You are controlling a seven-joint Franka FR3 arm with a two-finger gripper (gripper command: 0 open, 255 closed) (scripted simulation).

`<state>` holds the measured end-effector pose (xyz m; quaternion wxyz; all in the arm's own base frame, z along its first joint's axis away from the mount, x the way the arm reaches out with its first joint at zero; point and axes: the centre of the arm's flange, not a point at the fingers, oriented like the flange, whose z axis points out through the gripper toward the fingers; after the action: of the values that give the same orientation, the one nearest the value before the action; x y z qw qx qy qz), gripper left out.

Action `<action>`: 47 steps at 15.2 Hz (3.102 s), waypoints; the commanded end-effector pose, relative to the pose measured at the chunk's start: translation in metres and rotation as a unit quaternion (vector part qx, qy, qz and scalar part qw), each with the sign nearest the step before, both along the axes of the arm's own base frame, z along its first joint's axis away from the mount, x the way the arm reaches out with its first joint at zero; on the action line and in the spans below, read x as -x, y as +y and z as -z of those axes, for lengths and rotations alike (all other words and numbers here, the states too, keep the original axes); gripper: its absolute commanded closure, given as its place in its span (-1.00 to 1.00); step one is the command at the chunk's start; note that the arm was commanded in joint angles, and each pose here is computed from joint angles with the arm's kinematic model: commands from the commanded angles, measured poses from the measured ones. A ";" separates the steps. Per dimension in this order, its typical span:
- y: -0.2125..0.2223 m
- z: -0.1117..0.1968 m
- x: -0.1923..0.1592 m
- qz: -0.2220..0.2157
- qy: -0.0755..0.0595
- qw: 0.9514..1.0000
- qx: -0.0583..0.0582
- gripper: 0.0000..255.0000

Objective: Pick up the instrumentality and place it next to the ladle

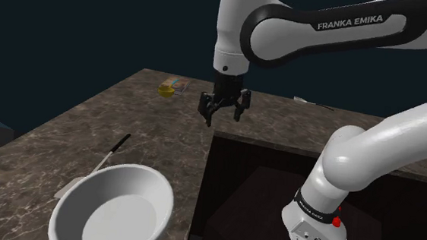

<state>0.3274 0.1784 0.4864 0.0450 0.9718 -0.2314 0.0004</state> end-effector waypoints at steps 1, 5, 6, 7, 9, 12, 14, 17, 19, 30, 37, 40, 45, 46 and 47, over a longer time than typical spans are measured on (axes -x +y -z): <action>0.022 0.010 -0.008 0.021 -0.003 1.000 -0.002 -1.00; 0.067 0.027 -0.028 0.060 -0.009 0.998 -0.004 -1.00; 0.078 0.032 -0.033 0.069 -0.011 0.998 -0.005 -1.00; 0.088 0.036 -0.039 0.079 -0.012 0.997 -0.006 -1.00; 0.110 0.044 -0.051 0.098 -0.015 0.995 -0.007 -1.00; 0.141 0.057 -0.070 0.127 -0.020 0.992 -0.009 -1.00; 0.161 0.065 -0.084 0.146 -0.023 0.989 -0.010 -1.00; 0.190 0.077 -0.107 0.175 -0.027 0.984 -0.012 -1.00; 0.208 0.085 -0.123 0.194 -0.030 0.981 -0.013 -1.00; 0.281 0.128 -0.202 0.275 -0.043 0.960 -0.018 -1.00; 0.280 0.157 -0.203 0.275 -0.043 0.960 -0.018 -1.00; 0.280 0.157 -0.203 0.275 -0.043 0.960 -0.018 -1.00; 0.280 0.157 -0.203 0.275 -0.043 0.960 -0.018 1.00; 0.280 0.157 -0.203 0.275 -0.043 0.960 -0.018 1.00; 0.279 0.157 -0.203 0.275 -0.043 0.960 -0.018 1.00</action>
<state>0.5287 0.4589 0.3350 0.0160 0.8706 -0.4910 0.0267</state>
